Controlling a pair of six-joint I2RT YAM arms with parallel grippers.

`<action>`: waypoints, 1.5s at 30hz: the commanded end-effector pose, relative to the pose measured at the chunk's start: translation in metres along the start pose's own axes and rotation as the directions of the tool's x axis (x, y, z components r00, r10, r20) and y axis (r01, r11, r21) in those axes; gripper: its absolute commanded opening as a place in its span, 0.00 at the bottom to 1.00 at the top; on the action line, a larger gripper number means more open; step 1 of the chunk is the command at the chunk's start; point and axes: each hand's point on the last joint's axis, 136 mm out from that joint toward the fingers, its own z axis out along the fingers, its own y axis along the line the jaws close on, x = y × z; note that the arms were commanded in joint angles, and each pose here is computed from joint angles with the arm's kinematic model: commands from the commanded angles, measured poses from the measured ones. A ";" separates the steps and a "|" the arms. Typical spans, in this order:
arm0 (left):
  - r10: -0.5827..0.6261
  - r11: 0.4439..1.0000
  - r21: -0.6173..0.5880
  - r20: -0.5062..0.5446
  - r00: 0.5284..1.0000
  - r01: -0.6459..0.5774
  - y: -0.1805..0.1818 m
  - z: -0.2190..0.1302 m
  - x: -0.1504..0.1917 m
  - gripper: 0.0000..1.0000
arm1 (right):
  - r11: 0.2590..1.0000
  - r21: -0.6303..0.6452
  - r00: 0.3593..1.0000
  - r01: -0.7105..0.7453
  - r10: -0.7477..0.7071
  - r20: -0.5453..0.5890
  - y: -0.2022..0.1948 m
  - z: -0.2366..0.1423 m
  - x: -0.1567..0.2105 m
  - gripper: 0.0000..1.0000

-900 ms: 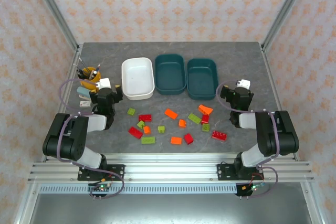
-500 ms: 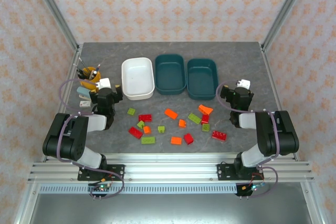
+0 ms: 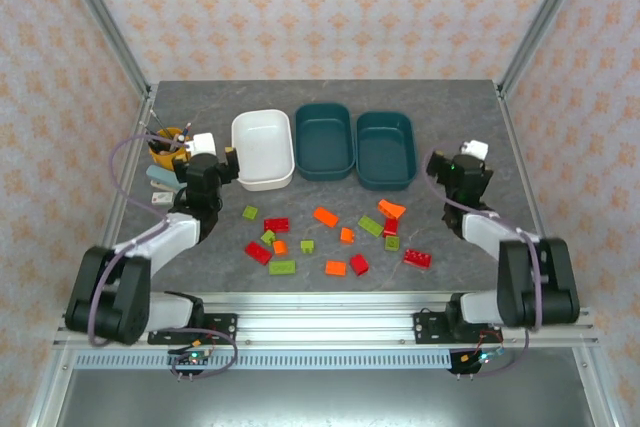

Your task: Sort the legos into containers by color

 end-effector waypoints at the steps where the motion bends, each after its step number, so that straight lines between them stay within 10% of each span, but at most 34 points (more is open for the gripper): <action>1: 0.003 0.998 -0.058 0.052 0.999 0.000 0.005 -0.029 -0.035 1.00 | 0.993 0.042 0.985 -0.110 0.103 0.135 -0.005 -0.035 -0.077 0.99; 5: -0.054 0.998 0.028 0.154 0.987 0.050 -0.020 -0.067 -0.088 1.00 | 0.966 -0.013 0.944 -0.258 0.254 0.210 0.003 -0.087 -0.160 0.99; 8: -0.132 0.986 0.129 0.221 0.966 0.105 -0.042 -0.099 -0.129 1.00 | 0.863 0.035 0.863 -0.505 0.503 0.055 -0.002 -0.116 -0.178 1.00; 12: -0.481 0.873 0.027 -0.116 0.869 0.487 -0.018 -0.118 -0.108 1.00 | 0.827 0.102 0.788 -0.553 0.559 -0.260 0.017 -0.129 -0.138 0.99; 19: -0.241 0.861 0.279 -0.513 0.824 0.425 -0.111 -0.127 -0.061 1.00 | 0.727 0.451 0.569 -0.518 0.686 -0.453 0.007 -0.189 -0.033 0.78; 28: 0.238 0.709 0.675 -0.499 0.833 0.202 -0.190 -0.219 0.006 0.98 | 0.464 0.746 0.145 -0.478 0.879 -0.454 0.023 -0.209 0.121 0.84; 34: 0.361 0.608 0.790 -0.369 0.856 0.083 -0.205 -0.255 0.028 0.98 | 0.389 0.817 0.036 -0.426 0.909 -0.415 0.030 -0.201 0.169 0.86; 45: 0.393 0.588 0.807 -0.348 0.851 0.058 -0.215 -0.266 0.040 0.98 | 0.342 0.858 -0.033 -0.383 0.923 -0.383 0.043 -0.181 0.201 0.84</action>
